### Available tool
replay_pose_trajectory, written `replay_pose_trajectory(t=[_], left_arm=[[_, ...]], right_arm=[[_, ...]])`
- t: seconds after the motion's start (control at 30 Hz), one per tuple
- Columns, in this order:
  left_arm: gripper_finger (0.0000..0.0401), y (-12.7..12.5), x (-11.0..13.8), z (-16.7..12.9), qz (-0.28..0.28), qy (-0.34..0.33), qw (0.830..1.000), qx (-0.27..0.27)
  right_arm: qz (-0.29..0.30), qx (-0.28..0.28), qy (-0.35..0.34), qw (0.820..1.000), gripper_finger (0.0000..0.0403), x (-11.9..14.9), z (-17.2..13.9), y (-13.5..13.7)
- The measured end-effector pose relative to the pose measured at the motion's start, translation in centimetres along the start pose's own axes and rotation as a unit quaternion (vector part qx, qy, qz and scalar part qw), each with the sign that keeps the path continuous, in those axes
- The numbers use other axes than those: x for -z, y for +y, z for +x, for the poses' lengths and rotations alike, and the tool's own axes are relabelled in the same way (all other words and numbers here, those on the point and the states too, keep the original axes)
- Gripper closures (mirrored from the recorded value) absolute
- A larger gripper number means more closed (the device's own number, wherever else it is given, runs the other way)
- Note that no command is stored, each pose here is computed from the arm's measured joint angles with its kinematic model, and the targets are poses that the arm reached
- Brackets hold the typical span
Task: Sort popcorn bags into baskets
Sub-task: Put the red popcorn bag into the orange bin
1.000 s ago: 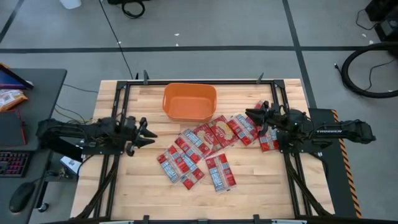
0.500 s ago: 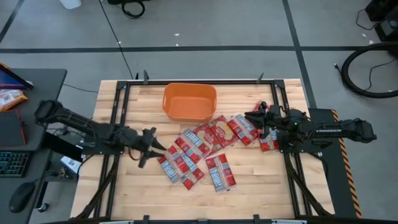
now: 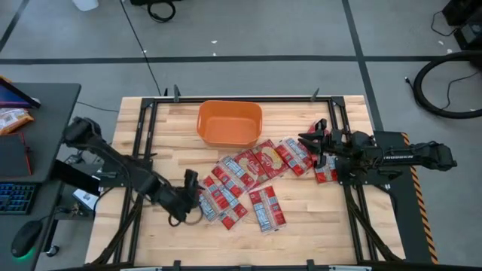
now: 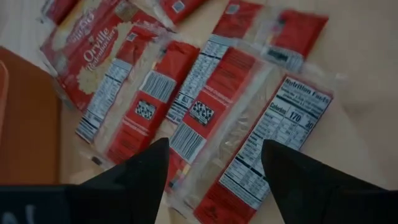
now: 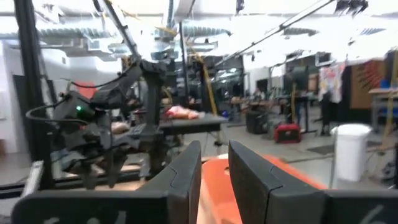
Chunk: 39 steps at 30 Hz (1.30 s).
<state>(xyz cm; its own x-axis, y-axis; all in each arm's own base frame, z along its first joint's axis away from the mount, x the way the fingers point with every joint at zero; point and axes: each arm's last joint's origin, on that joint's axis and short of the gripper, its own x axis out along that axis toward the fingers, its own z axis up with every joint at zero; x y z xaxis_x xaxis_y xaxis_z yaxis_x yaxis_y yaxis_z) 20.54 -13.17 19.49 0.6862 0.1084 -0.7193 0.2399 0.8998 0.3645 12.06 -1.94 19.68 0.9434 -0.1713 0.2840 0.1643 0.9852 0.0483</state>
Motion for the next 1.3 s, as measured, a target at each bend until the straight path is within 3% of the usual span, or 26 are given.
replay_pose_trajectory(t=[0.2, 0.4, 0.7, 0.87, 1.3], left_arm=[[0.0141, -2.9, -1.5, 0.8, 0.068, 0.039, 0.997, -0.015], [0.0141, -5.4, -2.5, 1.4, 0.140, 0.057, 0.988, -0.028], [0.0141, -8.4, -0.9, 2.8, 0.214, 0.092, 0.970, -0.062], [0.0141, -8.8, -0.4, 3.4, 0.236, 0.097, 0.961, -0.103], [0.0157, -7.8, 0.6, 6.5, 0.218, 0.160, 0.957, -0.107]], right_arm=[[0.034, -0.026, -0.019, 0.999, 0.0316, -0.3, 0.2, 0.7], [0.026, -0.041, -0.030, 0.998, 0.0316, -0.4, 0.3, 1.4], [0.009, -0.016, -0.011, 1.000, 0.0316, 0.1, 0.6, 1.4], [-0.001, -0.006, -0.007, 1.000, 0.0316, 0.3, 0.6, 1.3], [-0.004, -0.003, -0.014, 1.000, 0.0316, 0.1, 0.6, 1.3]])
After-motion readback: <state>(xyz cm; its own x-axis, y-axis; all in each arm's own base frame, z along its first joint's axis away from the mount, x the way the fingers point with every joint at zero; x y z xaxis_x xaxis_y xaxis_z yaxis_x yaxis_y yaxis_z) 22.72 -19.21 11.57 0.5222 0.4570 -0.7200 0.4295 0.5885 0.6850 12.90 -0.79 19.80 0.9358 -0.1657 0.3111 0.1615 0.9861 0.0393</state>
